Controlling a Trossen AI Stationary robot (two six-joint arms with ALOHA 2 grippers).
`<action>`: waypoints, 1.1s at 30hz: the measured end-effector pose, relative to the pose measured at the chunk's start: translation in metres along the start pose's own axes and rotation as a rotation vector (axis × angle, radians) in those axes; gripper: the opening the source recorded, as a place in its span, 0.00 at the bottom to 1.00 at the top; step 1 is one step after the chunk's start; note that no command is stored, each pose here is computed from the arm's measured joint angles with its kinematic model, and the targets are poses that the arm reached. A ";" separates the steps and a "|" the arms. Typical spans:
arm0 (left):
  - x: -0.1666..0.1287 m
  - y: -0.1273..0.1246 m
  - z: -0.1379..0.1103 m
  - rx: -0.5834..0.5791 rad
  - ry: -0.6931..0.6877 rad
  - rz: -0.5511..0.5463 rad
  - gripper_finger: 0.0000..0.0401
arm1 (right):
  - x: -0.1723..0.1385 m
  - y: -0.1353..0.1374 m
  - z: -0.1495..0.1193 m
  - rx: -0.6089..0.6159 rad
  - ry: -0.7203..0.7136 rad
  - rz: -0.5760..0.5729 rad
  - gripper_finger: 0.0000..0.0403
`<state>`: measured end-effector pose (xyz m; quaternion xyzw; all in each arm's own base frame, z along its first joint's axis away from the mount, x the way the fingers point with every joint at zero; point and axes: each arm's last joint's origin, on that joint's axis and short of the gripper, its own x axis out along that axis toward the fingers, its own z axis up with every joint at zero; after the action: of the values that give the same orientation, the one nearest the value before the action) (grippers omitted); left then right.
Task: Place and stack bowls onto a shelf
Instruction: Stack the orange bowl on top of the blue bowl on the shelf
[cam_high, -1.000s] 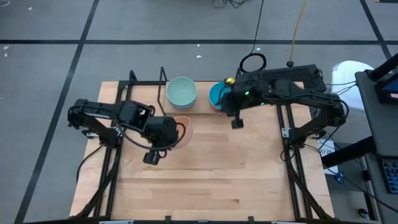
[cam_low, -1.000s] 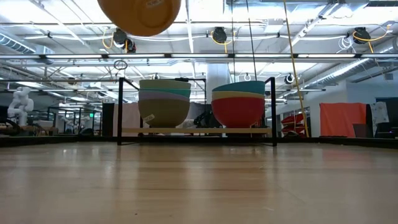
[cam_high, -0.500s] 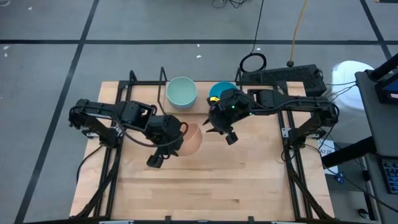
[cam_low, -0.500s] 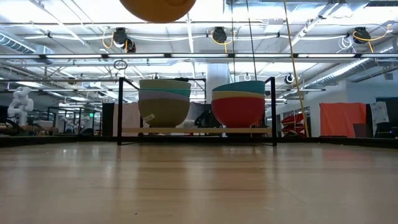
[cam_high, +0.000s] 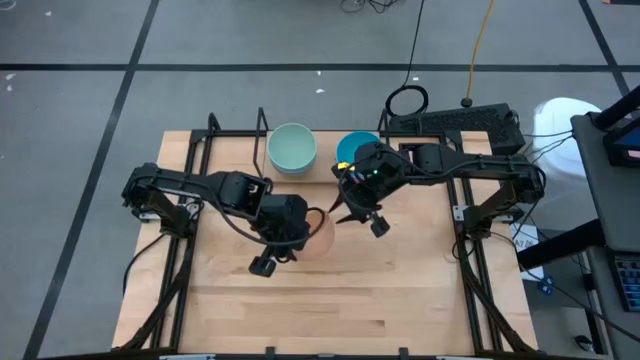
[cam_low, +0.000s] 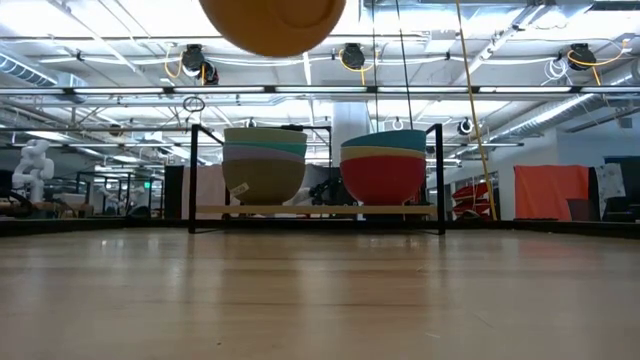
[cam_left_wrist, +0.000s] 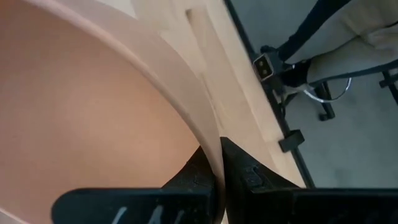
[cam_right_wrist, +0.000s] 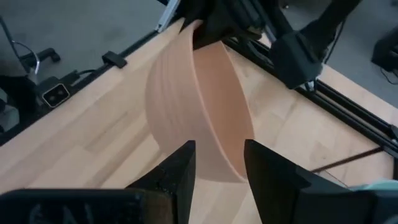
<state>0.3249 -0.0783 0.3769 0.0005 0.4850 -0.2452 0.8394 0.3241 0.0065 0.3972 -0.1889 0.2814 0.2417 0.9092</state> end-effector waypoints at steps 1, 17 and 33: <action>0.000 0.000 0.001 0.008 -0.007 -0.005 0.02 | 0.000 0.000 0.000 -0.001 -0.007 0.007 0.33; 0.003 0.001 0.004 0.011 -0.034 -0.020 0.02 | 0.030 -0.005 -0.005 0.020 -0.033 0.151 0.33; 0.003 0.002 0.001 0.003 -0.001 -0.049 0.02 | 0.055 -0.009 -0.010 -0.008 -0.097 0.287 0.19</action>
<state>0.3273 -0.0776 0.3746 -0.0101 0.4841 -0.2663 0.8335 0.3644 0.0129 0.3579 -0.1388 0.2604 0.3790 0.8771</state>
